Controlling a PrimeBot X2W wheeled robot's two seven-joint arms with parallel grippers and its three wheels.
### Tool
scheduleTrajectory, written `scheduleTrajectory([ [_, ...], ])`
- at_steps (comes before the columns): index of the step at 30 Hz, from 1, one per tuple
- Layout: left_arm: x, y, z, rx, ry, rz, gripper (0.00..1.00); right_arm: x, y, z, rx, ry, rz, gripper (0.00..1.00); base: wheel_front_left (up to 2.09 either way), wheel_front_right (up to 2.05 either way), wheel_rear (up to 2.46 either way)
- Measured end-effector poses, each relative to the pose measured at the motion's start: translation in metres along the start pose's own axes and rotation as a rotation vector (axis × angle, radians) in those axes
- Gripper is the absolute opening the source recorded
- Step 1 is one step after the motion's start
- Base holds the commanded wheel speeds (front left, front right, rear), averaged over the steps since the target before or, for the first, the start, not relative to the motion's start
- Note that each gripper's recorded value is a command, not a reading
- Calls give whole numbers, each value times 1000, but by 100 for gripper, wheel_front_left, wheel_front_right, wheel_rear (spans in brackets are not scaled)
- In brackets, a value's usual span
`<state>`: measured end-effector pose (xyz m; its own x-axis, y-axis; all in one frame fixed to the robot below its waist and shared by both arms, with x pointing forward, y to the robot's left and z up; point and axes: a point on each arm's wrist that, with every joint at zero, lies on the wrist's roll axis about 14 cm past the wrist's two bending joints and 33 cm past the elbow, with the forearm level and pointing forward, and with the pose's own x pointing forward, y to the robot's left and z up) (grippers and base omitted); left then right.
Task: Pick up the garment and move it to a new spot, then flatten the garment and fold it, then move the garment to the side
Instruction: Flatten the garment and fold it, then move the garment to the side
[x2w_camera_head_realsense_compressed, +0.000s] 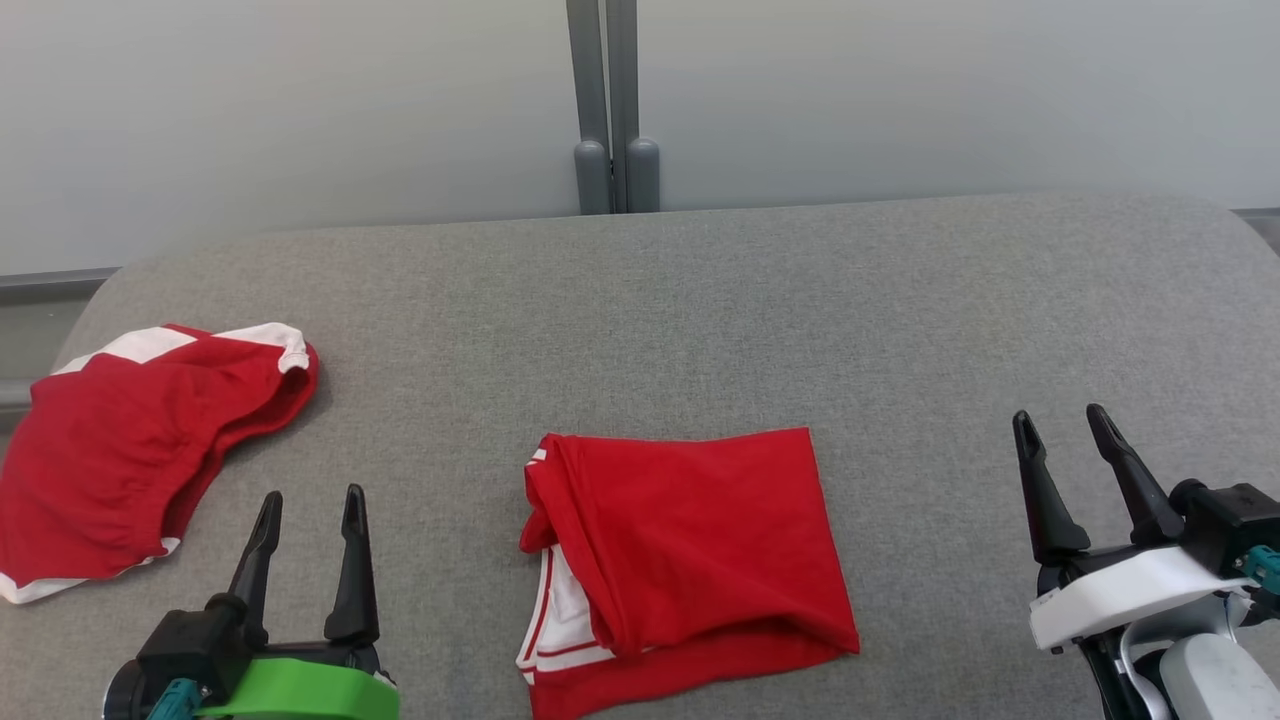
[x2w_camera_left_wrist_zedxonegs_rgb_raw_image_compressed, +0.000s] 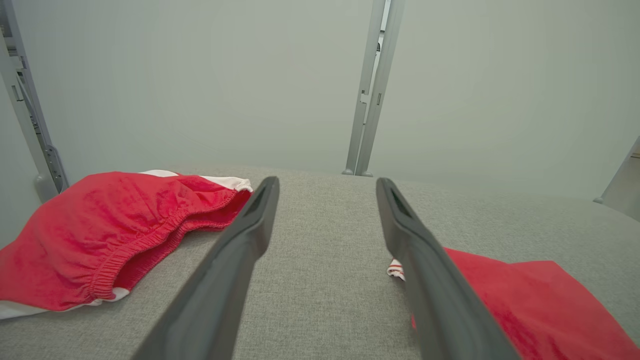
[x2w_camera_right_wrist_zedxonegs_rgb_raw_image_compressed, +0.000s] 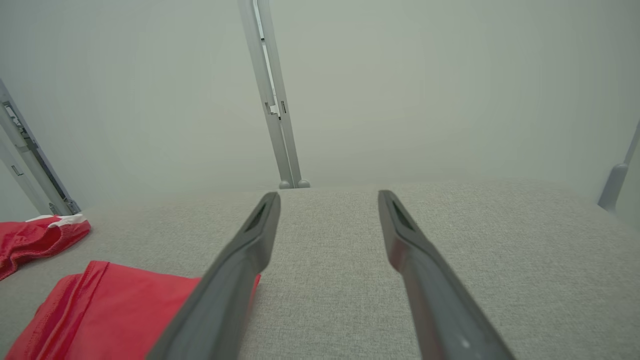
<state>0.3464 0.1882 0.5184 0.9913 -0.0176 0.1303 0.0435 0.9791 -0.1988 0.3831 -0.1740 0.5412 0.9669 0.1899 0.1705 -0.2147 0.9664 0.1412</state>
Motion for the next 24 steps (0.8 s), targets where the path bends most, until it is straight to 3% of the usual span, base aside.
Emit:
scheduleTrajectory([
  [9,-4,4,1,8,-2,15,100,7,15,-23,-8,81,62,100,0,0,0],
  [18,-17,20,0,11,5,69,100,40,62,-64,27,320,194,100,0,0,0],
  [24,-27,31,1,13,3,113,100,43,73,-110,55,551,212,100,0,0,0],
])
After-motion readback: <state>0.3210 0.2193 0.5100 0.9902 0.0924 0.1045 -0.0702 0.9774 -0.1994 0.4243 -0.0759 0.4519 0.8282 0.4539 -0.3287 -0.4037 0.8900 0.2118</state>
